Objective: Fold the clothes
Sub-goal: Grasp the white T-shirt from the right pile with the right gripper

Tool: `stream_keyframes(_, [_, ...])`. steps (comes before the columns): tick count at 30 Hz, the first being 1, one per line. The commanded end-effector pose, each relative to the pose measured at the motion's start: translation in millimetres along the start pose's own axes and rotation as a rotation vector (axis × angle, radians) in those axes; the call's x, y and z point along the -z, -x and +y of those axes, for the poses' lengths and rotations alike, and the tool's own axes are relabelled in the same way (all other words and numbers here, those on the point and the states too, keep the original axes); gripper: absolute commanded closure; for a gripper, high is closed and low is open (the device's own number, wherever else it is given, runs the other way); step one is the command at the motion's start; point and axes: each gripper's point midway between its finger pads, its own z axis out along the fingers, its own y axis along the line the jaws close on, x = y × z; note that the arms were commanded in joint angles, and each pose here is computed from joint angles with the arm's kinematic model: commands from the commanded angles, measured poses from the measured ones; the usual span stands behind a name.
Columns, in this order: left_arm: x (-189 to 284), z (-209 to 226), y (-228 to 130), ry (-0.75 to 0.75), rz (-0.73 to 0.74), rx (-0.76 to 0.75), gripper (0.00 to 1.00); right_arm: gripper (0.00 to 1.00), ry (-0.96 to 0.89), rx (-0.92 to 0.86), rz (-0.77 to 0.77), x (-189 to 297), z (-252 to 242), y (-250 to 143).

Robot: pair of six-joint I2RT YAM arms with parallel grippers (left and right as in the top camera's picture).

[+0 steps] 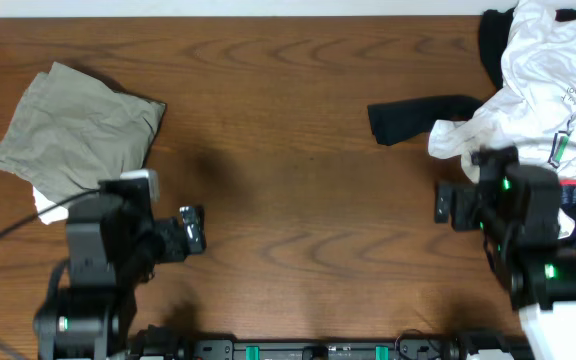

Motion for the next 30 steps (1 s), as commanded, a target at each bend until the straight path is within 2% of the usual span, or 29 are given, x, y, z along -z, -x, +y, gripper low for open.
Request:
stream_keyframes(1, [-6.0, -1.6, 0.4, -0.002, 0.054, -0.014, 0.02, 0.01, -0.009, -0.021, 0.029, -6.6, -3.2, 10.5])
stream_keyframes(6, [-13.9, 0.3, -1.2, 0.005, 0.088, -0.008, 0.02, 0.01, -0.341, -0.232, 0.161, -23.1, -68.6, -19.0])
stream_keyframes(12, [-14.2, 0.2, -0.9, 0.004, 0.087, -0.008, 0.02, 0.01, -0.378, -0.342, 0.328, -64.5, -109.9, -54.4])
stream_keyframes(19, [-14.2, 0.3, -0.8, 0.005, 0.087, -0.008, 0.02, 0.04, -0.415, -0.31, 0.551, -104.9, -126.2, -106.2])
stream_keyframes(24, [-14.2, 0.3, -0.8, 0.005, 0.087, -0.008, 0.02, 0.07, -0.396, -0.307, 0.649, -128.7, -123.2, -133.7])
stream_keyframes(26, [-14.2, 0.3, -0.7, 0.005, 0.087, -0.008, 0.02, 0.16, -0.404, -0.302, 0.664, -133.4, -124.5, -139.0])
stream_keyframes(27, [-14.2, 0.3, -0.7, 0.005, 0.087, -0.008, 0.02, 0.26, -0.407, -0.301, 0.667, -134.8, -125.2, -140.2])
stream_keyframes(28, [-14.2, 0.3, -0.8, 0.005, 0.087, -0.008, 0.02, 0.41, -0.406, -0.303, 0.662, -136.5, -125.4, -139.5])
stream_keyframes(30, [-14.2, 0.2, -0.8, 0.004, 0.087, -0.008, 0.02, 0.59, -0.413, -0.316, 0.645, -138.1, -126.3, -136.6])
